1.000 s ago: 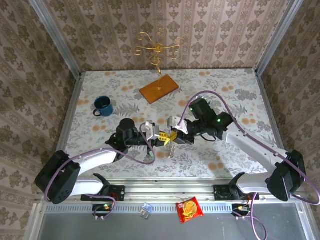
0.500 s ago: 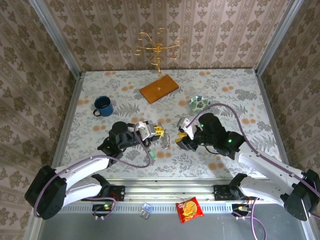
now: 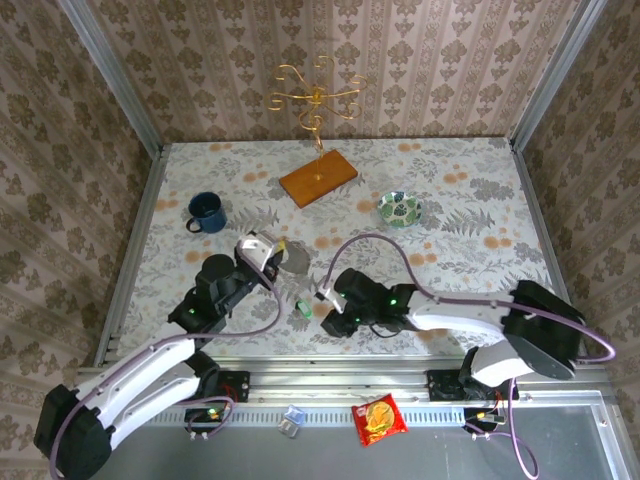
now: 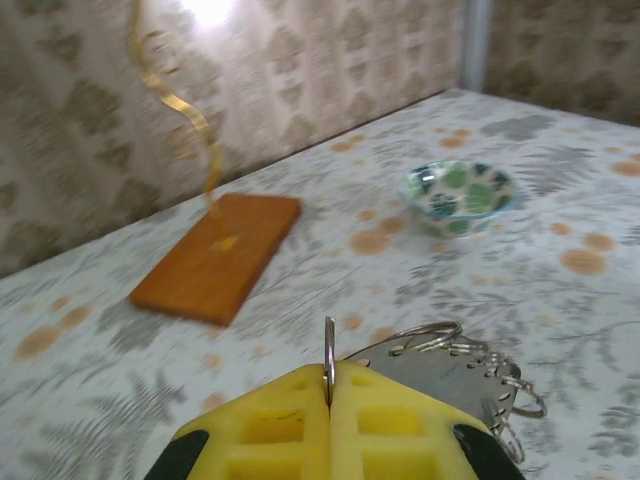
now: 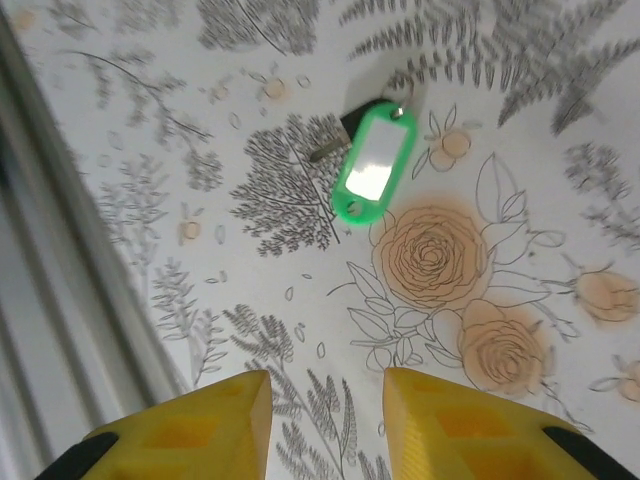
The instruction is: Put the keys on the keyring
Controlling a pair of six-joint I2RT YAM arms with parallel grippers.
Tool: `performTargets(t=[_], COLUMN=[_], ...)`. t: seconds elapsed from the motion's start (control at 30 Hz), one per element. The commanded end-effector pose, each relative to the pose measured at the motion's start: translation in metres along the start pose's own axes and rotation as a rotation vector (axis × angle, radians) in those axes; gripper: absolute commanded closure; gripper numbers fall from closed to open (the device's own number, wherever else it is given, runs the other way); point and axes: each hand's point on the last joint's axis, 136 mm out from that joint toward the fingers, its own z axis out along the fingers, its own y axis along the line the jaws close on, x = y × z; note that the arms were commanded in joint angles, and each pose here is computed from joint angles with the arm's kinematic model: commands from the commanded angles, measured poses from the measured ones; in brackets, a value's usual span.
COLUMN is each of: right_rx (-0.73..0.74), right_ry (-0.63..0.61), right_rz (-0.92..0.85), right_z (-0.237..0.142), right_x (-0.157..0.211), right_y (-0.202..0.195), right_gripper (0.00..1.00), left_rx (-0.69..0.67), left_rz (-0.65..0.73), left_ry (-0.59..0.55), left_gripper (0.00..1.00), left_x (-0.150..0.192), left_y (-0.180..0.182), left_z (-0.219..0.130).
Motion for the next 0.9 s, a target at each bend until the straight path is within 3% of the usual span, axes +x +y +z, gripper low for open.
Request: performTargets(t=[0.0,0.33,0.87], right_rx=[0.054,0.007,-0.071], right_ry=[-0.065,0.026,0.139], right_rz=[0.085,0.209,0.315], right_z=[0.015,0.053,0.083], right_x=[-0.03,-0.049,-0.062], right_y=[-0.006,-0.011,-0.019], right_gripper=[0.63,0.6,0.65], left_rx=[-0.211,-0.35,-0.313], left_rz=[-0.11,-0.205,-0.179], left_ry=[0.045,0.079,0.097], left_gripper=[1.0,1.0,1.0], left_x=[0.01,0.019,0.018], left_y=[0.039,0.071,0.065], left_z=[-0.014,-0.042,-0.047])
